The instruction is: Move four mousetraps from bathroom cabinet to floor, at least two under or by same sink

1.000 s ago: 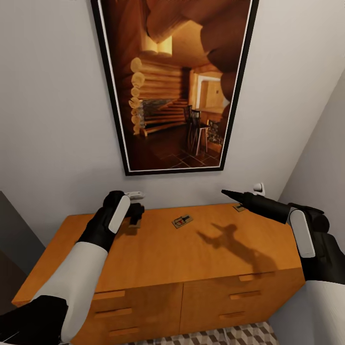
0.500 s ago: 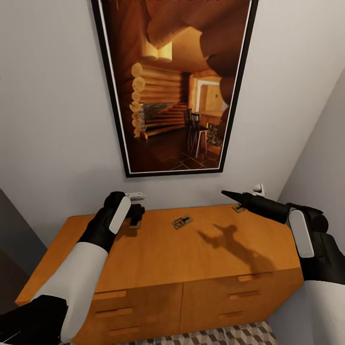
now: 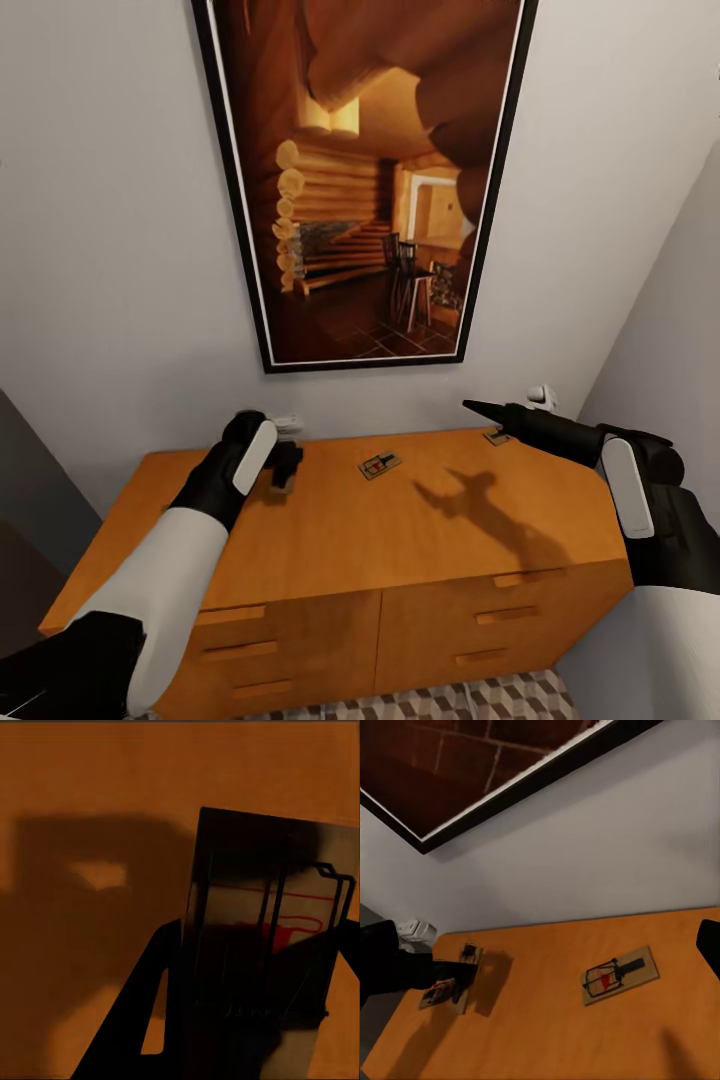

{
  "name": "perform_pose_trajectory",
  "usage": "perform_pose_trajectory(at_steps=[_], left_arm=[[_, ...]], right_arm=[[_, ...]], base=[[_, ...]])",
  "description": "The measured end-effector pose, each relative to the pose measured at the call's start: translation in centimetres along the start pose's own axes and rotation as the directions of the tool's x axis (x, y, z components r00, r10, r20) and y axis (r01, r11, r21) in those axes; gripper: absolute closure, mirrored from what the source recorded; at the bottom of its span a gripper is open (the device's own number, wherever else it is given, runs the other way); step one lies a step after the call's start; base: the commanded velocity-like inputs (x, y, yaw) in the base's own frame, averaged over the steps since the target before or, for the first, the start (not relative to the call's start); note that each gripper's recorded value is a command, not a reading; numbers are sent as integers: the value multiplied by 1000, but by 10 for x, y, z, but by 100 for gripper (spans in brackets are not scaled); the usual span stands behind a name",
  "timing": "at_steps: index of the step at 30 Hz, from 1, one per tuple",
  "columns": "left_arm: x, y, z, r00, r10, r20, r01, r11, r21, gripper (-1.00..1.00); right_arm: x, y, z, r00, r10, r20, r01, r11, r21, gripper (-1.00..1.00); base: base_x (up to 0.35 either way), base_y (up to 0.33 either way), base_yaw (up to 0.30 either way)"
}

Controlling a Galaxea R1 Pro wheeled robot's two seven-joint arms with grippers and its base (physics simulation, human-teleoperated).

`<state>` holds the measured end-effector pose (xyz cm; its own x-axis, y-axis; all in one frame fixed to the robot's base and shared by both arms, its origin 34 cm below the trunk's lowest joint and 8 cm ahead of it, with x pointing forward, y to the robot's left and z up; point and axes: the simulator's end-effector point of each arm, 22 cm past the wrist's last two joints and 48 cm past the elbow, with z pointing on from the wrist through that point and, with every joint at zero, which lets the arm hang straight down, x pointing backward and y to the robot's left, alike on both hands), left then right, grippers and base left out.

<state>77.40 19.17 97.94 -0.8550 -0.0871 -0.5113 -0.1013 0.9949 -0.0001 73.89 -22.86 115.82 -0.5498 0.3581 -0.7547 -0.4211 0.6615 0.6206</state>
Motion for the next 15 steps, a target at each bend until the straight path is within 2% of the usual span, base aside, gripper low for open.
perform_pose_trajectory(at_steps=[2, 11, 15], left_arm=[[9, 0, 4, 1000, 3, -26, -3, 1000, -3, 100], [20, 0, 3, 998, 2, -57, -3, 1000, -3, 100], [33, 2, 7, 996, 3, -93, -4, 1000, -9, 100]], right_arm=[[-1, 1, -1, 1000, 0, 0, 0, 1000, 0, -100], [-1, 8, -3, 1000, -3, -8, 3, 1000, -2, -100], [2, 13, -2, 1000, -10, -20, 9, 1000, -5, -100]], base=[[0, 0, 0], [0, 0, 0], [0, 0, 0]])
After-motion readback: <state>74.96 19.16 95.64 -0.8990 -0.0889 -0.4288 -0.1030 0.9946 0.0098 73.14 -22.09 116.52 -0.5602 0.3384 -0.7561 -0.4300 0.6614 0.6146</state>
